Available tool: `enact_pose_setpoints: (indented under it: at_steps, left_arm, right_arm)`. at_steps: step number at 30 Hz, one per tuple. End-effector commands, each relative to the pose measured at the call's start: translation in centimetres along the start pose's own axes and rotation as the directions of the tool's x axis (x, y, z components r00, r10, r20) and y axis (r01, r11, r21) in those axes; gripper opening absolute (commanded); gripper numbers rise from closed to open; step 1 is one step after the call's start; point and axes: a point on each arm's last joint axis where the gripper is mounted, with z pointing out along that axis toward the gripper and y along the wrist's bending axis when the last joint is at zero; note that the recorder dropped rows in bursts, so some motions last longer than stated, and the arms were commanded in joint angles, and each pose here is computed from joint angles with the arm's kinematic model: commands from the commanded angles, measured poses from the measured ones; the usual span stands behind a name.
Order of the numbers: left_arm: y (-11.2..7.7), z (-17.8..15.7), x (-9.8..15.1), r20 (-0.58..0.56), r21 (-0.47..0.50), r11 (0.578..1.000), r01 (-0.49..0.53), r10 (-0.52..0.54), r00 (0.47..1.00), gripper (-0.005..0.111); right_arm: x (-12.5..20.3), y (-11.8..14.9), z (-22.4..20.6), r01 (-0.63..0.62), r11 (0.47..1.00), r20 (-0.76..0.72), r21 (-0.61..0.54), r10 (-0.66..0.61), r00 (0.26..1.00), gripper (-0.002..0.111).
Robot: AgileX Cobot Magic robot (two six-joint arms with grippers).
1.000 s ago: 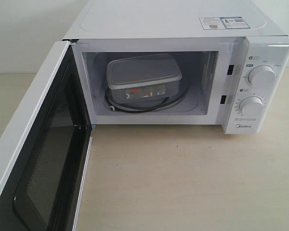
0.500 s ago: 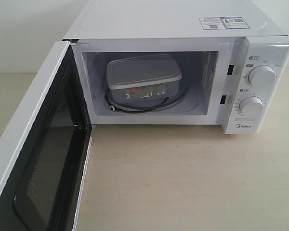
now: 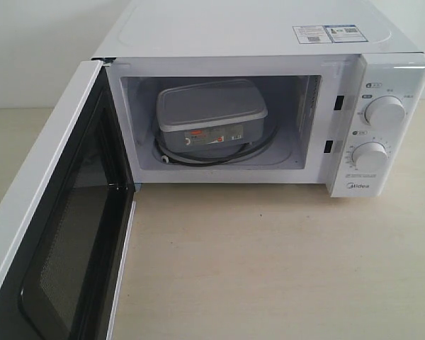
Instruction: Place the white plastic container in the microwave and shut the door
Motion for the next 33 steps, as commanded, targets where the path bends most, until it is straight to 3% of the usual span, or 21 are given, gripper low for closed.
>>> enact_pose_setpoints:
  at_steps: [1, 4, 7, 10, 15, 18, 22, 25, 33]
  left_arm:
    - [0.0, -0.2, -1.6, 0.179, -0.009, 0.999, -0.039, 0.040, 0.983, 0.004]
    - [0.1, -0.8, -3.6, 0.405, -0.014, 1.000, -0.002, 0.008, 0.914, 0.004]
    - [0.2, -2.0, -5.7, 0.630, 0.034, 0.996, 0.080, -0.084, 0.772, 0.004]
    - [0.4, -3.1, -7.6, 0.691, 0.044, 0.995, 0.088, -0.094, 0.716, 0.004]
    - [0.9, -5.3, -12.1, 0.615, 0.017, 0.997, 0.073, -0.068, 0.785, 0.004]
    - [1.2, -5.1, -14.6, 0.470, 0.011, 0.997, 0.077, -0.073, 0.880, 0.004]
    - [1.3, -3.6, -16.4, 0.267, 0.006, 0.997, 0.079, -0.078, 0.961, 0.004]
    - [1.4, -2.7, -17.6, 0.255, 0.006, 0.997, 0.079, -0.078, 0.964, 0.004]
    - [1.5, -2.2, -19.3, 0.394, 0.018, 0.995, 0.093, -0.093, 0.915, 0.004]
  right_arm:
    - [-0.1, 0.0, 0.0, 0.007, 1.000, 0.009, 0.004, -0.007, 1.000, 0.000]
    - [-0.1, 0.0, 0.0, 0.007, 1.000, 0.009, 0.004, -0.007, 1.000, 0.000]
    - [-0.1, 0.0, 0.0, 0.007, 1.000, 0.009, 0.004, -0.007, 1.000, 0.000]
    - [-0.1, 0.0, 0.0, 0.007, 1.000, 0.009, 0.004, -0.007, 1.000, 0.000]
    - [-0.1, 0.0, 0.0, 0.007, 1.000, 0.009, 0.004, -0.007, 1.000, 0.000]
    - [-0.1, 0.0, 0.0, 0.007, 1.000, 0.009, 0.004, -0.007, 1.000, 0.000]
    - [-0.2, 0.0, 0.0, 0.007, 1.000, 0.023, 0.004, -0.007, 1.000, 0.000]
    - [-0.2, 0.0, 0.0, 0.007, 1.000, 0.023, 0.004, -0.007, 1.000, 0.000]
    - [-0.2, 0.0, 0.0, 0.007, 1.000, 0.023, 0.004, -0.007, 1.000, 0.000]
